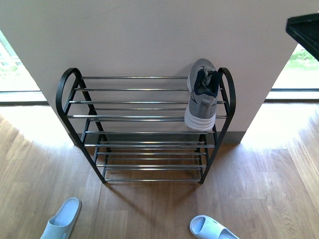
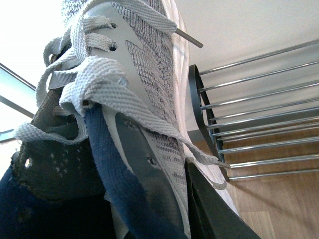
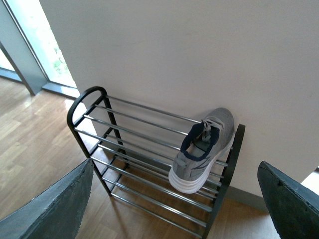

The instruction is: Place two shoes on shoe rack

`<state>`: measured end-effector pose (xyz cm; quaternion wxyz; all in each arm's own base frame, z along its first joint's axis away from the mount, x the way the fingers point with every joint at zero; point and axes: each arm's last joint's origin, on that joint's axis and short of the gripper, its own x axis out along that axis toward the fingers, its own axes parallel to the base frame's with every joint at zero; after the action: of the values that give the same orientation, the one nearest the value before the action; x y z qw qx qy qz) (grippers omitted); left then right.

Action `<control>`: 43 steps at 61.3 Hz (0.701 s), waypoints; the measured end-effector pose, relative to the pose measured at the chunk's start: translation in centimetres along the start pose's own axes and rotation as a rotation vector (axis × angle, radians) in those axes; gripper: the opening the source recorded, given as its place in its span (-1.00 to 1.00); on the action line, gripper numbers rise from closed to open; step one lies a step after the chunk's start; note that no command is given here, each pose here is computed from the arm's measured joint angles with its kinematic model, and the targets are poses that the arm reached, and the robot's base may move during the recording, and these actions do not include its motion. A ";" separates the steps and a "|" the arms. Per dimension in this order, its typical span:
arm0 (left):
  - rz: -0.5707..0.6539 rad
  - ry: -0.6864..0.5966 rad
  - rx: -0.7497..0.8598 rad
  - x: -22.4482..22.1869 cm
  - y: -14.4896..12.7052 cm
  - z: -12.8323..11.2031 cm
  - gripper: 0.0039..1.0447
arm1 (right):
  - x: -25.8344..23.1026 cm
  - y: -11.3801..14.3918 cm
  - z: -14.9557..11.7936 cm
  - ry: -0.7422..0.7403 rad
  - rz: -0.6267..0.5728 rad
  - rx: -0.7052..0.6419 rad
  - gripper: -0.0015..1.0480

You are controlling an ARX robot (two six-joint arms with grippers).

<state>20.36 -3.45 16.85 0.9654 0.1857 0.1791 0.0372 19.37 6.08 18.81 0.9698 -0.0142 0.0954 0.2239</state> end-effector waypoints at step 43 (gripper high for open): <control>0.002 0.000 0.000 0.0 0.0 0.0 -0.97 | -5.5 -2.0 -3.0 -0.196 -0.446 0.018 -0.97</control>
<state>20.36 -3.46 16.85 0.9654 0.1859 0.1791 0.0380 14.82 1.69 16.87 1.0000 -0.0045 -0.0028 0.0036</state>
